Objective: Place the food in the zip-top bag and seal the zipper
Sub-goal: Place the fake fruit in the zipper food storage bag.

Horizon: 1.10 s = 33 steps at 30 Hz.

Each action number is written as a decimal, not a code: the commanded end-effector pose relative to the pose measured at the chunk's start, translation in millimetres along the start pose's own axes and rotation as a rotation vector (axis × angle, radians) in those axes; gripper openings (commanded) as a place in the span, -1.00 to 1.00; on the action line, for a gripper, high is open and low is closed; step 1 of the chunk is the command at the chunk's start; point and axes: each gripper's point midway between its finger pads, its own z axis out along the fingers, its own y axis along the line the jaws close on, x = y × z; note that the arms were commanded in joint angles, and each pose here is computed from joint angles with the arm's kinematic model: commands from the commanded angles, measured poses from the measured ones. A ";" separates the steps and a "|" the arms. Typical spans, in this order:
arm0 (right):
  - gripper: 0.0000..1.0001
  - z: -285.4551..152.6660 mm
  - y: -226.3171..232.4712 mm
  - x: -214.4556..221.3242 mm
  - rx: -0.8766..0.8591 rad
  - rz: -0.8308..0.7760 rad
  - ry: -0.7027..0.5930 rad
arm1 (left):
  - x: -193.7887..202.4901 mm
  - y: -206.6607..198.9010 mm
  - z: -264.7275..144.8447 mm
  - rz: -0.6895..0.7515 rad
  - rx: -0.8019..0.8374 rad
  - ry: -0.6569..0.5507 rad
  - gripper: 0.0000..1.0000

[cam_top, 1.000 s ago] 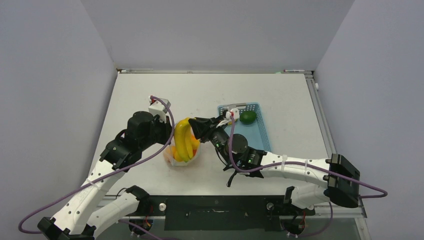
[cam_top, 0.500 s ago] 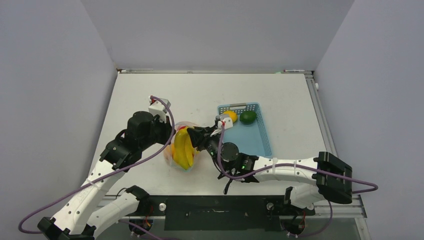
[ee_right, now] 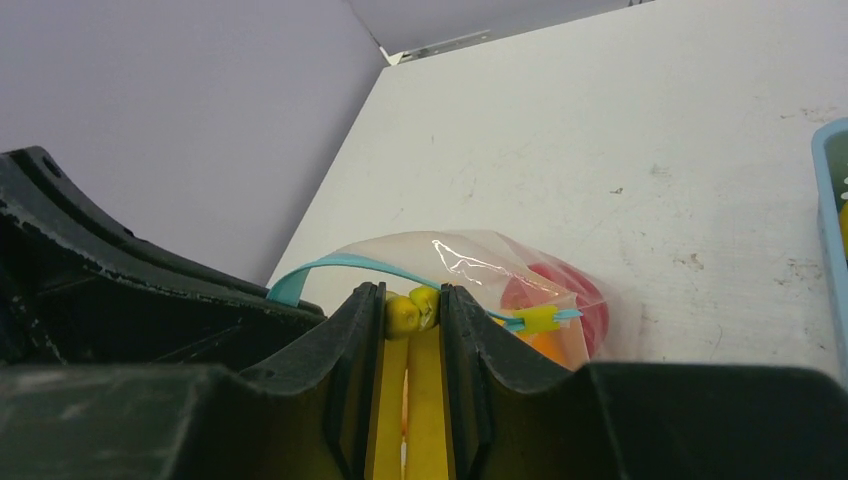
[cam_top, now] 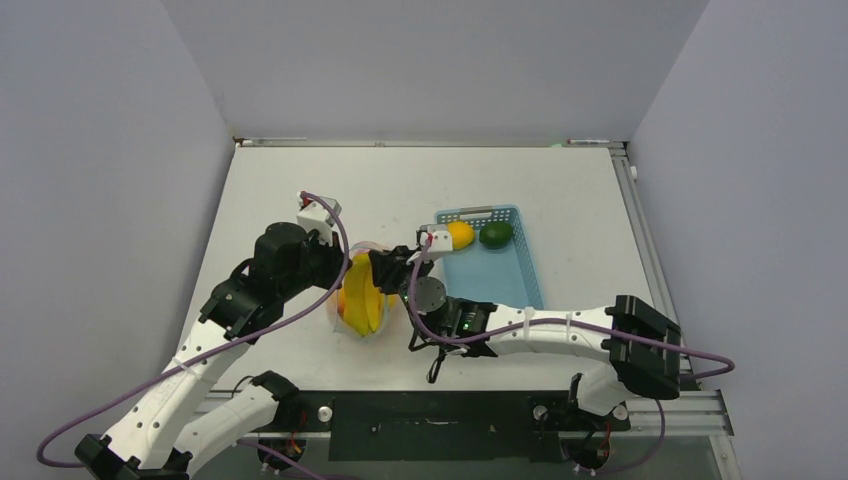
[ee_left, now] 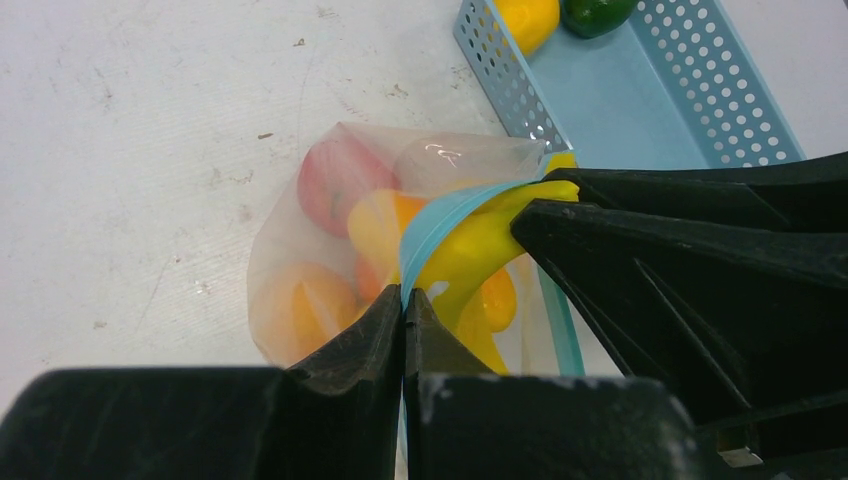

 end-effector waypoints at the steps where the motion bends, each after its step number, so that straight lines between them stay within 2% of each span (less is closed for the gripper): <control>1: -0.89 8.9 2.9 -13.2 0.097 0.096 -0.046 | -16.8 -10.4 -1.0 0.000 0.056 -0.061 -1.00; 10: -0.89 24.8 -15.6 -1.4 0.257 0.169 -0.089 | -14.7 -15.0 -0.3 0.003 0.083 -0.049 -1.00; 22: -0.89 30.6 -17.8 15.4 0.274 0.195 -0.076 | -14.3 -16.3 -0.2 0.003 0.090 -0.046 -1.00; 23: -0.86 30.2 -17.8 15.3 0.273 0.198 -0.076 | -14.2 -15.9 -0.1 0.003 0.088 -0.046 -1.00; 25: -0.51 29.4 -18.0 14.8 0.271 0.196 -0.073 | -14.1 -15.2 0.0 0.003 0.084 -0.046 -1.00; 29: -0.16 26.0 -15.1 5.9 0.256 0.163 -0.071 | -14.7 -14.0 -0.3 0.002 0.077 -0.049 -1.00; 33: 0.06 22.6 -11.3 0.5 0.230 0.133 -0.051 | -15.7 -12.3 -0.7 -0.001 0.066 -0.053 -1.00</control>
